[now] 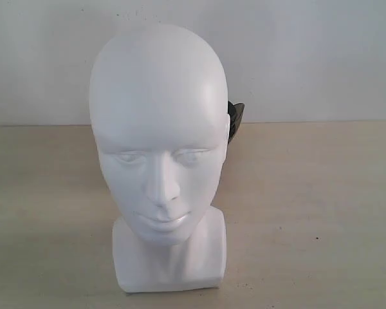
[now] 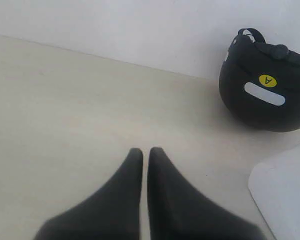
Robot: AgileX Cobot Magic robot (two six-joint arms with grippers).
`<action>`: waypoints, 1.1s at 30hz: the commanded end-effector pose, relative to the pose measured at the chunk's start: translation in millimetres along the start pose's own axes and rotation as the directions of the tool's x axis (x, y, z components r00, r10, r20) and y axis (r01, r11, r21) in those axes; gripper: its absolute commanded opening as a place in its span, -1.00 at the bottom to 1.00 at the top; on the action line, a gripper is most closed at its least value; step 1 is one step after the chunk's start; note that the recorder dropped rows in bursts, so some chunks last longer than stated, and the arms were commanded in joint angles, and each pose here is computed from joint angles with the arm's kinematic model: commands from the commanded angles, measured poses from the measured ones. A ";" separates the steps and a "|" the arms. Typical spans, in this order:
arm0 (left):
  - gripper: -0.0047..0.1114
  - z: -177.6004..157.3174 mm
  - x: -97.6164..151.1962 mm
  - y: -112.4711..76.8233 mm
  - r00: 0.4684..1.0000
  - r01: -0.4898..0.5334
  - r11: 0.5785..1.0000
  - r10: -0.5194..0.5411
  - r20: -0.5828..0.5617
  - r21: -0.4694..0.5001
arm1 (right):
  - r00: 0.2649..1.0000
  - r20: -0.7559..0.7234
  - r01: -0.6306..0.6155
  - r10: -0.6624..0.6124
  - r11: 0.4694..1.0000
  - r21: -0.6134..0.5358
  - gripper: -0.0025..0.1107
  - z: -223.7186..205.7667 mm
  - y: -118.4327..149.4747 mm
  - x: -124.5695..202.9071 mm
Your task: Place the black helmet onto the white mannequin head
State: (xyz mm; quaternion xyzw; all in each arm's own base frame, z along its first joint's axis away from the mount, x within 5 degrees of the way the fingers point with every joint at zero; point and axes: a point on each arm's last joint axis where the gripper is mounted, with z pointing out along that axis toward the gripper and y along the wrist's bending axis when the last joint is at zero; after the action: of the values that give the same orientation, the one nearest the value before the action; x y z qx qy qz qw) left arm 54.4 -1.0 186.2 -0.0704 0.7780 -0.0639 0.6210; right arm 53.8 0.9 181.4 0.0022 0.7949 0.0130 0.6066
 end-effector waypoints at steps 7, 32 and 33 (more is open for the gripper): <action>-0.84 0.1 0.7 0.1 1.000 0.000 1.000 0.000 0.004 0.000 | 1.000 0.021 0.005 -0.005 1.000 0.003 -0.96 -0.5 -0.2 -1.6; -0.84 0.1 0.7 0.1 1.000 0.000 1.000 0.000 0.004 0.000 | 0.969 0.071 0.236 -0.239 0.971 0.045 -0.96 -0.8 -2.4 -6.9; -0.84 0.1 0.7 0.1 1.000 0.000 1.000 0.000 0.004 0.000 | 0.964 0.126 0.228 -0.233 0.972 0.049 -0.96 -1.3 -1.6 -11.9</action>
State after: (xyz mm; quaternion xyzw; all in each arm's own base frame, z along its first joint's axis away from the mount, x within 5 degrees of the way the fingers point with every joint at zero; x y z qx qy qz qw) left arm 54.4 -1.0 186.2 -0.0704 0.7780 -0.0639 0.6210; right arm 54.5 -0.9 184.0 -0.0540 0.7840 -0.0434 0.6169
